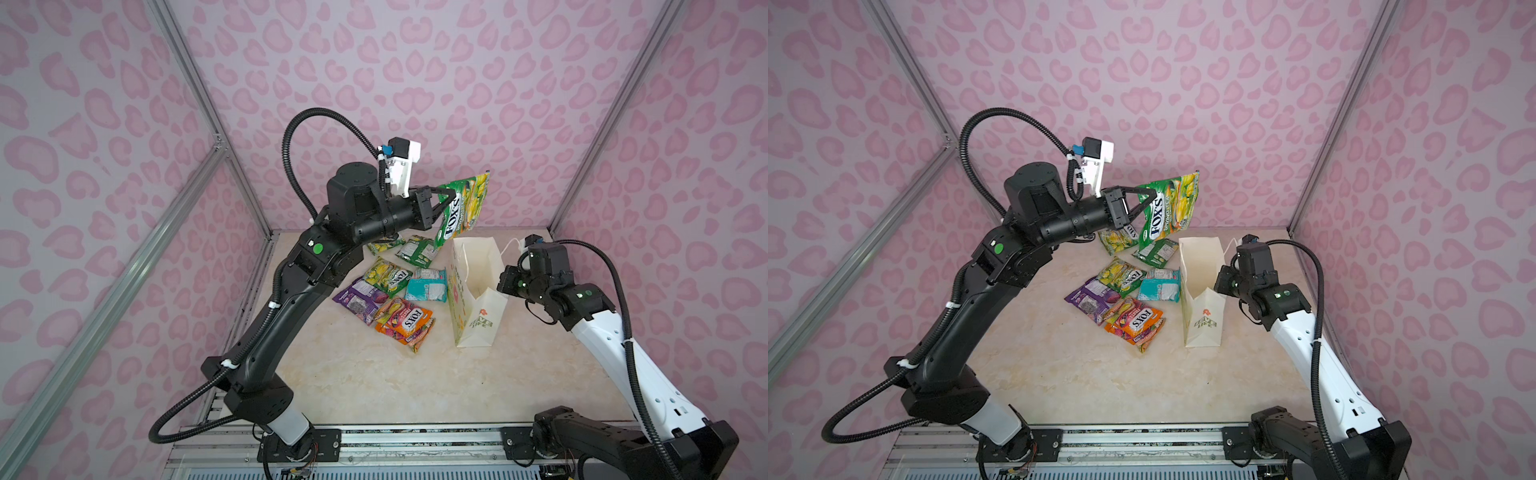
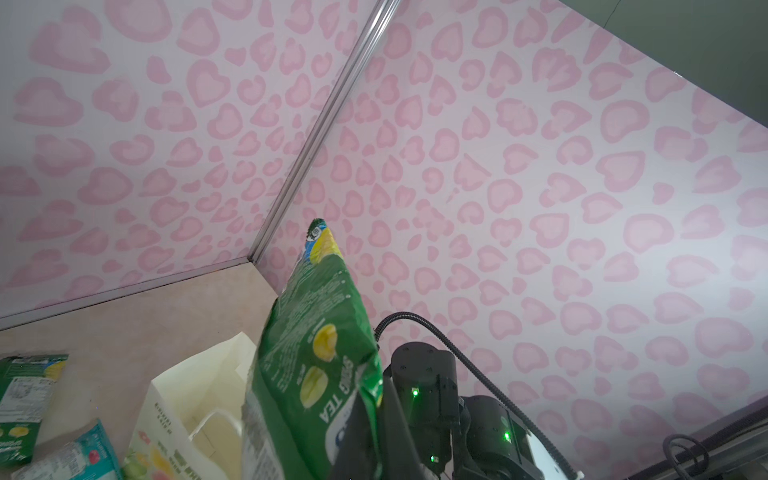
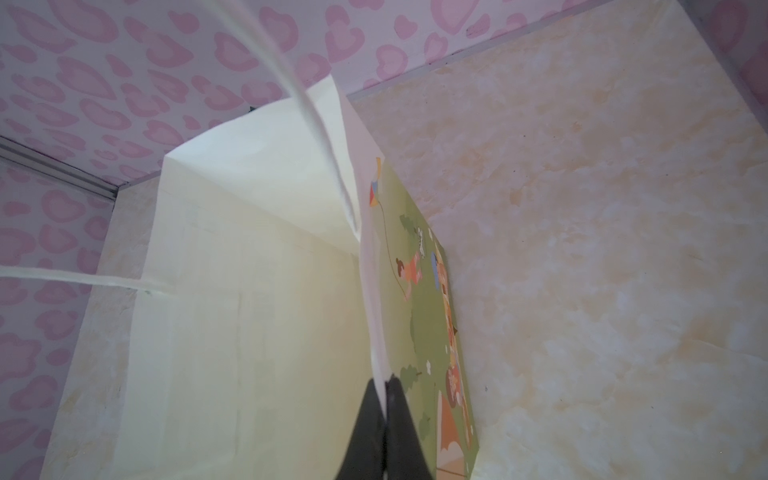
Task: Place the snacks into the paper bag
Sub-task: 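Lift the green candy bag with the left gripper and carry it over the paper bag, then lower the green candy bag into the paper bag and open the left gripper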
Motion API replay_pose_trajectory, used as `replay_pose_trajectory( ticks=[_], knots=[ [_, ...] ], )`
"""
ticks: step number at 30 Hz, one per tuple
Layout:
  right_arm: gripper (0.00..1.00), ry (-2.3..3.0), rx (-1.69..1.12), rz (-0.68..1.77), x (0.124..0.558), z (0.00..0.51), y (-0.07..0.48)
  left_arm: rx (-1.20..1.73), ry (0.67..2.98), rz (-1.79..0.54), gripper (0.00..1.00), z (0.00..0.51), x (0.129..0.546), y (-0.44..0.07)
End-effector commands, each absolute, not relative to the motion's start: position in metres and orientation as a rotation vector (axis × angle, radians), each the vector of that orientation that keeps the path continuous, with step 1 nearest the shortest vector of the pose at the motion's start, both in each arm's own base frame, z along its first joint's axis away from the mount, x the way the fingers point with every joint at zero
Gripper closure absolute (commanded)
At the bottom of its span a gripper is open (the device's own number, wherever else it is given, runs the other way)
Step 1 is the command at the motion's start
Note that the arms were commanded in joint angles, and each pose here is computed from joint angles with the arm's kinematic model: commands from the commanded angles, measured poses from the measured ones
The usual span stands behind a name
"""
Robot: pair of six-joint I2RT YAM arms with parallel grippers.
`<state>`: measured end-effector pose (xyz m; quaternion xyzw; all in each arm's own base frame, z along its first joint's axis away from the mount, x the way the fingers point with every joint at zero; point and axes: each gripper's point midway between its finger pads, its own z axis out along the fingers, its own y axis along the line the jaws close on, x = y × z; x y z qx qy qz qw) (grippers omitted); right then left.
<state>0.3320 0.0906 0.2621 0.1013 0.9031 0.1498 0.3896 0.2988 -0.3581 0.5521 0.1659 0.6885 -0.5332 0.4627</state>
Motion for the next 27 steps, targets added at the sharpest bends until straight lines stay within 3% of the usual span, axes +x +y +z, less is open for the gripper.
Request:
replay_pose_trajectory(
  ticks=[1, 9, 18, 27],
  knots=[
    [1.00, 2.287, 0.248, 0.427, 0.328, 0.270, 0.096, 0.390, 1.681, -1.326, 0.97, 0.553, 0.313, -0.378],
    [1.00, 2.292, 0.265, 0.436, 0.325, 0.268, 0.095, 0.348, 1.838, -1.339, 0.97, 0.498, 0.342, -0.427],
    [1.00, 2.293, 0.284, 0.424, 0.327, 0.262, 0.094, 0.258, 2.099, -1.251, 0.97, 0.418, 0.354, -0.444],
    [1.00, 2.290, 0.296, 0.381, 0.326, 0.260, 0.087, 0.182, 2.241, -1.111, 0.97, 0.378, 0.350, -0.437]
  ],
)
